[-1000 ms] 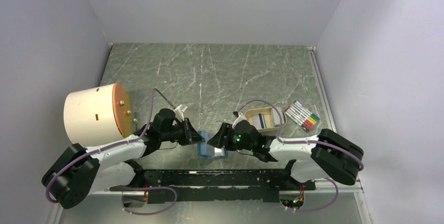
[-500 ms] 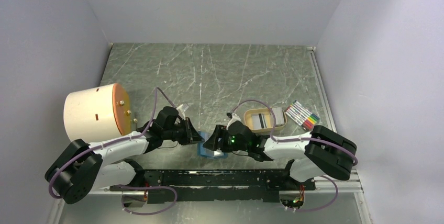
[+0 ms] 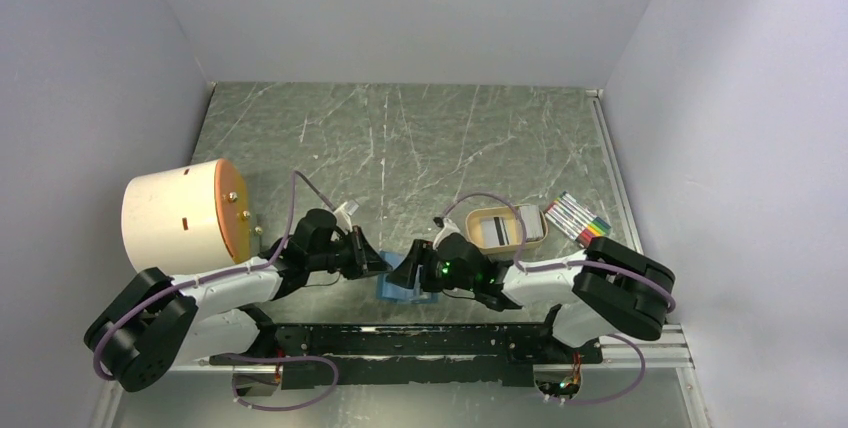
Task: Put the credit cards into the card holder
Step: Insert the credit card into the card holder, then pick up the credit card from the storage box.
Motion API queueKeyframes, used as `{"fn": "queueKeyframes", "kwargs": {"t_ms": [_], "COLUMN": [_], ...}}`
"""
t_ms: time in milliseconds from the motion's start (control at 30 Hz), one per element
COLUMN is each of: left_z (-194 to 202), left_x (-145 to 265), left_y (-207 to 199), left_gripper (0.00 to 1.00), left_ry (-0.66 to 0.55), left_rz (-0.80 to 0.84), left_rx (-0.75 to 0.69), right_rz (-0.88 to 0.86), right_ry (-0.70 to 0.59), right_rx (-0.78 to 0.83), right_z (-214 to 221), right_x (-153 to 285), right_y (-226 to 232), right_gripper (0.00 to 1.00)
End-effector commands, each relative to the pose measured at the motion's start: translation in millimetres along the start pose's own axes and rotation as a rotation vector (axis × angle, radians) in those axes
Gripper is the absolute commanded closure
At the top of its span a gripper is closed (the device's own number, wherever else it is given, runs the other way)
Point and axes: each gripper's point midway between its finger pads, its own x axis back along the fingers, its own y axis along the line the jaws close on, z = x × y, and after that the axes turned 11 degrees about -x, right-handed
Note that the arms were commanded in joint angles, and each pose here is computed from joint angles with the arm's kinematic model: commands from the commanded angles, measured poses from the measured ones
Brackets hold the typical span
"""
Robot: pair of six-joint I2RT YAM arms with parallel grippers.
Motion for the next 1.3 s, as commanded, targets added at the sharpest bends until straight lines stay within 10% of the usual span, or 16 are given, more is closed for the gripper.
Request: {"fn": "queueKeyframes", "kwargs": {"t_ms": [0, 767, 1267], "left_z": [-3, -7, -10], "left_x": [1, -5, -7], "left_y": [-13, 21, 13], "left_gripper": [0.91, 0.91, 0.91], "left_ry": [0.002, 0.014, 0.101], "left_rz": [0.035, -0.130, -0.072], "left_rx": [-0.025, -0.109, -0.200], "right_rz": [0.011, 0.518, 1.069], "right_ry": [-0.057, -0.407, -0.482], "right_rx": [-0.027, 0.308, 0.239], "right_z": [-11, -139, -209], "right_x": [8, 96, 177], "right_y": [-6, -24, -115], "right_gripper": [0.36, 0.32, 0.31]}}
